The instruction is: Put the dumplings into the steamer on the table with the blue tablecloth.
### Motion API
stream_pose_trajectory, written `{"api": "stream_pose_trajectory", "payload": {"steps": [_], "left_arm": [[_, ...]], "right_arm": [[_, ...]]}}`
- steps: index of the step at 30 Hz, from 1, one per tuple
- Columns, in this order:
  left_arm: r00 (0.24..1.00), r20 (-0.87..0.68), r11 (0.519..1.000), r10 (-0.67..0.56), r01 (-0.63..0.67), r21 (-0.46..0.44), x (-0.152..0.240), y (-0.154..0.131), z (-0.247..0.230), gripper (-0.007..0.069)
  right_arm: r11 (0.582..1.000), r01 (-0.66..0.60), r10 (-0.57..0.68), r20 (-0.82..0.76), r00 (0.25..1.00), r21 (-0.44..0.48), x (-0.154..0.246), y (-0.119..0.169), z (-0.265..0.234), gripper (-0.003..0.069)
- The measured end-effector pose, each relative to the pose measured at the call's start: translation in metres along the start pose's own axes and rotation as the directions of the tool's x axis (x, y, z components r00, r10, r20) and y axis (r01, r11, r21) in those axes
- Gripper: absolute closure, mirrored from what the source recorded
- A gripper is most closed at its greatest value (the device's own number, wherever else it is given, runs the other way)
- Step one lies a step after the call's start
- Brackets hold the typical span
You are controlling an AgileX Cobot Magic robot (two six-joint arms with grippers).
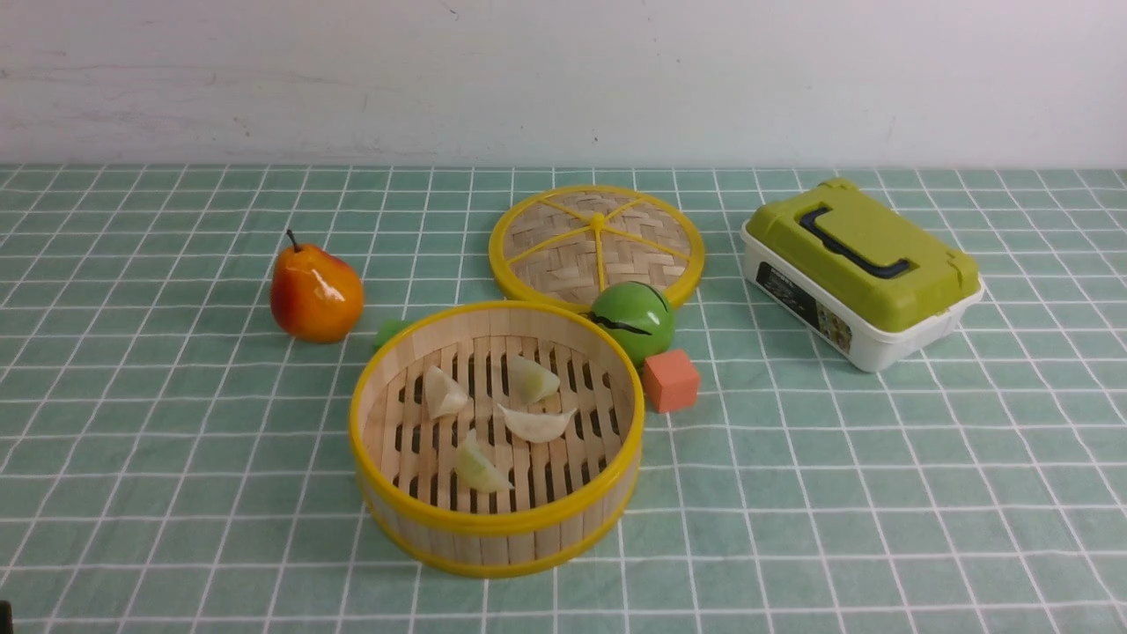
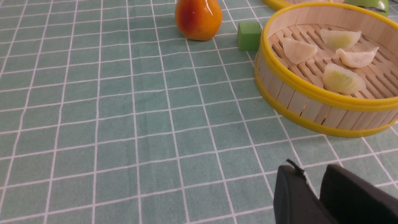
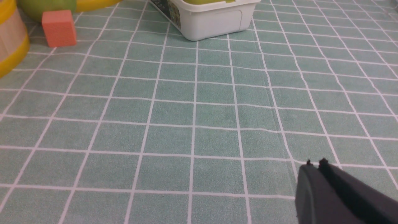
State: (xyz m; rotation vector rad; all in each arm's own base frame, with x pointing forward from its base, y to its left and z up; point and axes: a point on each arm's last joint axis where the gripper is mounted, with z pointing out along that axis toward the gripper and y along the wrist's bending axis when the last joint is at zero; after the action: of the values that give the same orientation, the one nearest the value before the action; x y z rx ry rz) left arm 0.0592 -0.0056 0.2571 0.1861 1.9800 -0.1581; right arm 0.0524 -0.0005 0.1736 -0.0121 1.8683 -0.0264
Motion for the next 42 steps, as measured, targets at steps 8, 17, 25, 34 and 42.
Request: {"api": "stream_pose_trajectory", "payload": {"steps": [8, 17, 25, 34, 42], "left_arm": [[0.986, 0.166, 0.998, -0.031, 0.040, -0.046, 0.022, 0.006, -0.009, 0.0485], [0.926, 0.373, 0.995, -0.048, 0.075, -0.058, 0.052, 0.000, 0.019, 0.0639], [0.990, 0.093, 0.990, -0.101, 0.110, -0.088, 0.085, 0.001, 0.029, 0.0639], [0.990, 0.092, 0.990, -0.103, 0.111, -0.087, 0.085, 0.001, 0.029, 0.0639], [0.990, 0.092, 0.990, -0.103, 0.111, -0.087, 0.085, 0.001, 0.029, 0.0639]], "right_arm": [[1.000, 0.000, 0.000, 0.000, 1.000, 0.000, 0.000, 0.000, 0.000, 0.0626], [1.000, 0.000, 0.000, 0.000, 1.000, 0.000, 0.000, 0.000, 0.000, 0.0615], [1.000, 0.000, 0.000, 0.000, 1.000, 0.000, 0.000, 0.000, 0.000, 0.0600], [1.000, 0.000, 0.000, 0.000, 1.000, 0.000, 0.000, 0.000, 0.000, 0.0589], [1.000, 0.000, 0.000, 0.000, 1.000, 0.000, 0.000, 0.000, 0.000, 0.0574]]}}
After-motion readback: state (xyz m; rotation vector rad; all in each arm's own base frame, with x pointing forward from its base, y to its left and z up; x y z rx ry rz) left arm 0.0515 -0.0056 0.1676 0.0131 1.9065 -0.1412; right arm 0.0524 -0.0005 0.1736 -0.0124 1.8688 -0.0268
